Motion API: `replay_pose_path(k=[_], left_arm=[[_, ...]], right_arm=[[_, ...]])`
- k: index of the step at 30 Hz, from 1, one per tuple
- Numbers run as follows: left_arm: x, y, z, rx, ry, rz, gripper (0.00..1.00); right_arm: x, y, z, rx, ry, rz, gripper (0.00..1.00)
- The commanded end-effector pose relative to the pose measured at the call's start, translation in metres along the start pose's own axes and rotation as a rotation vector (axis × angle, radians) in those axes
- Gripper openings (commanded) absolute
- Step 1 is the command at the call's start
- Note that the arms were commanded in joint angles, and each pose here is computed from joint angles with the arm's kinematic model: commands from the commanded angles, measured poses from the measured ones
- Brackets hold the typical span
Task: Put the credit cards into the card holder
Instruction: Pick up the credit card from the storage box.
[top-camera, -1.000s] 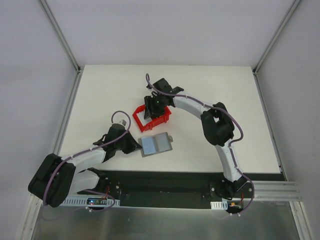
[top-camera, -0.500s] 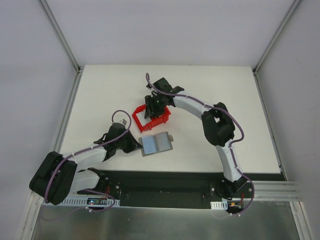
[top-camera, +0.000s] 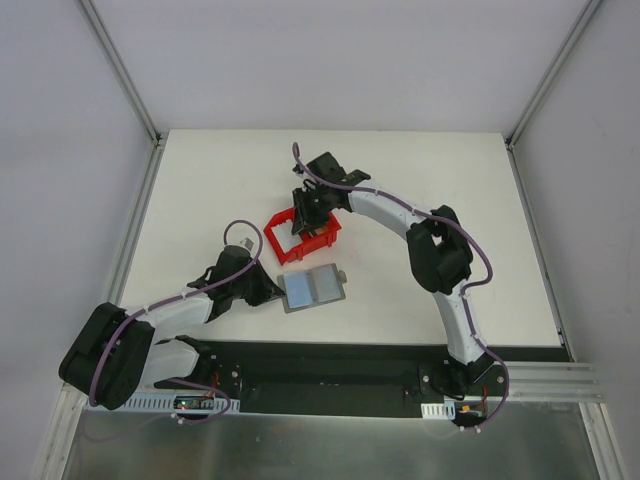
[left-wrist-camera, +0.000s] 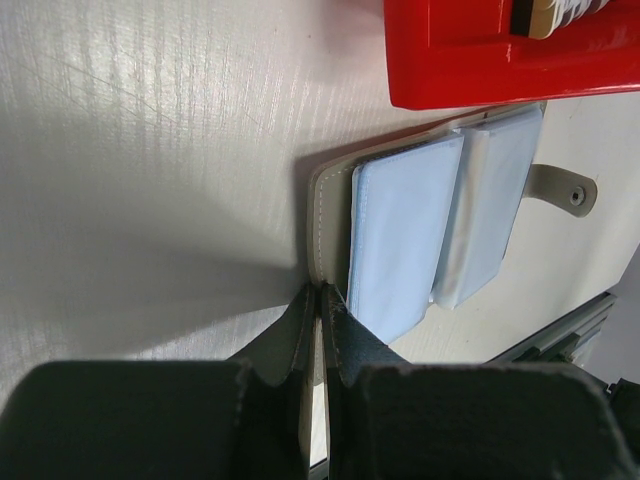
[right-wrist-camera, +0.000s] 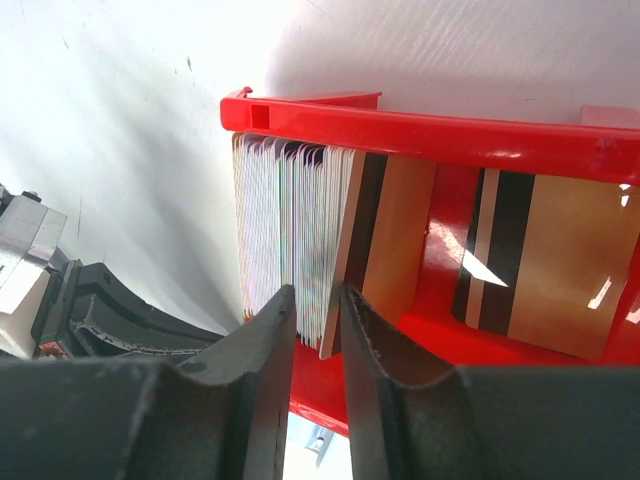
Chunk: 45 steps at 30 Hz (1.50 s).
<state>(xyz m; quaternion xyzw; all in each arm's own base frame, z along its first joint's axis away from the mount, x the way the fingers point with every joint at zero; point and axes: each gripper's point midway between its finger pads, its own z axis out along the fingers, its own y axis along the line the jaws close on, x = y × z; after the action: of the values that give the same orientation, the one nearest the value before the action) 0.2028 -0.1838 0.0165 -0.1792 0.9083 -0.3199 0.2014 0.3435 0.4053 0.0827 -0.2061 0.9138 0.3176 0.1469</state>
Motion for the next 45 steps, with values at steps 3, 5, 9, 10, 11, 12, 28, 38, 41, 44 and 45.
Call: replay_pose_path(k=[3, 5, 9, 10, 11, 12, 28, 38, 41, 44, 45], left_arm=[[0.005, 0.017, 0.001, -0.061, 0.023, 0.009, 0.00], [0.006, 0.017, 0.001, -0.062, 0.024, 0.009, 0.00], [0.006, 0.017, 0.000, -0.061, 0.021, 0.008, 0.00], [0.006, 0.018, 0.000, -0.062, 0.022, 0.008, 0.00], [0.006, 0.017, 0.000, -0.059, 0.020, 0.008, 0.00], [0.006, 0.017, 0.000, -0.058, 0.019, 0.009, 0.00], [0.007, 0.018, -0.002, -0.053, 0.016, 0.003, 0.00], [0.006, 0.017, -0.002, -0.047, 0.014, 0.006, 0.00], [0.007, 0.017, -0.002, -0.049, 0.017, 0.005, 0.00], [0.007, 0.017, -0.002, -0.051, 0.018, 0.006, 0.00], [0.007, 0.017, -0.002, -0.050, 0.018, 0.006, 0.00]], right_arm=[[-0.023, 0.023, -0.026, -0.033, -0.064, -0.047, 0.30], [-0.024, 0.023, -0.025, -0.031, -0.066, -0.049, 0.31], [-0.023, 0.020, -0.019, -0.022, -0.050, -0.043, 0.33], [-0.022, 0.019, -0.017, -0.019, -0.045, -0.043, 0.36], [-0.022, 0.016, -0.016, -0.010, -0.044, -0.038, 0.42], [-0.022, 0.014, -0.015, 0.000, -0.045, -0.036, 0.49], [-0.009, 0.017, 0.009, -0.020, 0.024, -0.021, 0.54], [-0.022, 0.031, -0.019, -0.010, -0.049, -0.071, 0.33], [-0.024, 0.034, -0.023, -0.014, -0.056, -0.077, 0.28], [-0.024, 0.037, -0.026, -0.019, -0.058, -0.080, 0.24], [-0.024, 0.037, -0.027, -0.019, -0.058, -0.082, 0.23]])
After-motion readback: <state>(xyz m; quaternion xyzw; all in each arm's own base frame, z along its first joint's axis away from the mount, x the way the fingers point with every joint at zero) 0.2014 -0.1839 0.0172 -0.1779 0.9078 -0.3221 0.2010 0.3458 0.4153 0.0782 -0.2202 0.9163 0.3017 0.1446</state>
